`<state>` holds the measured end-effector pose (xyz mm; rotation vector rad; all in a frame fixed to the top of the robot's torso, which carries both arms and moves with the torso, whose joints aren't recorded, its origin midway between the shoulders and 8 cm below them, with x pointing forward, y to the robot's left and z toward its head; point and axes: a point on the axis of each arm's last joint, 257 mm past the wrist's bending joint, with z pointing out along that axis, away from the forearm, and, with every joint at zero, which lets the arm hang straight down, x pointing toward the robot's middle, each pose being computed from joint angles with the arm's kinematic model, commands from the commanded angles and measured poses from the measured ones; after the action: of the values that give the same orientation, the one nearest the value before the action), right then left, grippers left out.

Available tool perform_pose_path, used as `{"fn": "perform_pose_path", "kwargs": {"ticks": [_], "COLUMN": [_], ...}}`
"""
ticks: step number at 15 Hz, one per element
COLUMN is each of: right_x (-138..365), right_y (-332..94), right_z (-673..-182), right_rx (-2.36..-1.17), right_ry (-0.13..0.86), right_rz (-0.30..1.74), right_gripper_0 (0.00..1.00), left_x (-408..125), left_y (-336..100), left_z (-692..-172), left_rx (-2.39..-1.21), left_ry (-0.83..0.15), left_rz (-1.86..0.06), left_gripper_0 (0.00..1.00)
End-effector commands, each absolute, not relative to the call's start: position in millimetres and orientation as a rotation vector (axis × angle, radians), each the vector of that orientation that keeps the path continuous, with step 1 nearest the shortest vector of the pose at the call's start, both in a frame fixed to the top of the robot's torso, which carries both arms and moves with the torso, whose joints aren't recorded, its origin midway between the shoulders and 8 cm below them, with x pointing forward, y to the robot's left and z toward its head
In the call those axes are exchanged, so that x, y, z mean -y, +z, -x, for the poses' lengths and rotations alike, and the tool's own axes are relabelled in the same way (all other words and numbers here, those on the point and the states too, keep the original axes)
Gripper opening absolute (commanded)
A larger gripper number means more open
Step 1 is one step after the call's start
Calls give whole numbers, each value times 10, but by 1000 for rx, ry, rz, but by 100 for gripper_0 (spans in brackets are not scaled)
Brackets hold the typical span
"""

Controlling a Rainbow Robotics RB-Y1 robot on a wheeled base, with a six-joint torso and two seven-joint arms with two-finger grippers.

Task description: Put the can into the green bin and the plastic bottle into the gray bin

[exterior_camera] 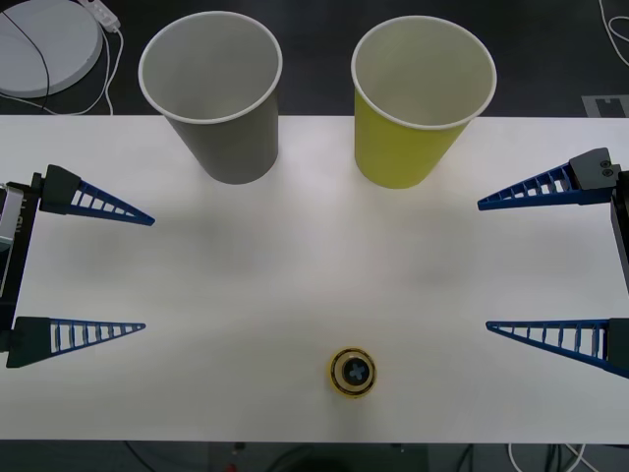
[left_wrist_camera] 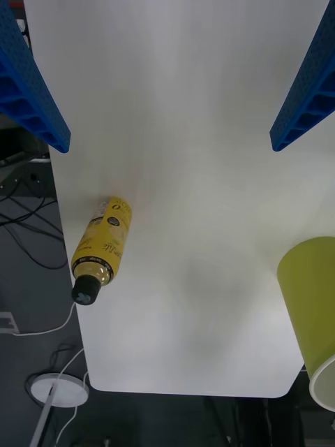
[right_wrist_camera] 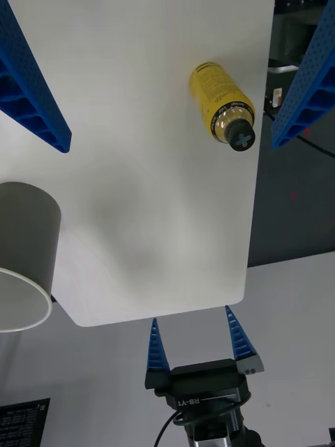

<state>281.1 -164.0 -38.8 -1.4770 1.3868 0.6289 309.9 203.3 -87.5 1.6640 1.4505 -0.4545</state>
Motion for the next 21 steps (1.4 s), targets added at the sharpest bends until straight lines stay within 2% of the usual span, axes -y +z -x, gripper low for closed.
{"fn": "perform_pose_path", "kwargs": {"ticks": [1, 4, 5, 8, 12, 15, 21], "right_x": [1640, 1640, 1638, 1619, 1623, 1658, 1918], "right_y": [-388, -388, -532, -491, -516, -592, -831], "right_z": [-2811, -2811, -2747, -2708, -2689, -2663, -2731], "right_rx": [-1387, -1387, -1426, -1421, -1409, -1345, -1295], "right_ry": [629, 629, 694, 739, 735, 678, 553], "right_rz": [1477, 1477, 1433, 1405, 1415, 1466, 1518], "right_gripper_0": [100, 100, 100, 100, 100, 100, 100], "left_x": [-2033, -2033, -2033, -2033, -2033, -2033, -2033], "left_y": [-875, -875, -875, -875, -875, -875, -875], "left_z": [-3099, -3099, -3099, -3099, -3099, -3099, -3099], "left_rx": [-1451, -1451, -1451, -1451, -1451, -1451, -1451], "left_ry": [-455, -455, -455, -455, -455, -455, -455], "left_rz": [-1664, -1664, -1664, -1664, -1664, -1664, -1664], "left_gripper_0": [100, 100, 100, 100, 100, 100, 100]}}
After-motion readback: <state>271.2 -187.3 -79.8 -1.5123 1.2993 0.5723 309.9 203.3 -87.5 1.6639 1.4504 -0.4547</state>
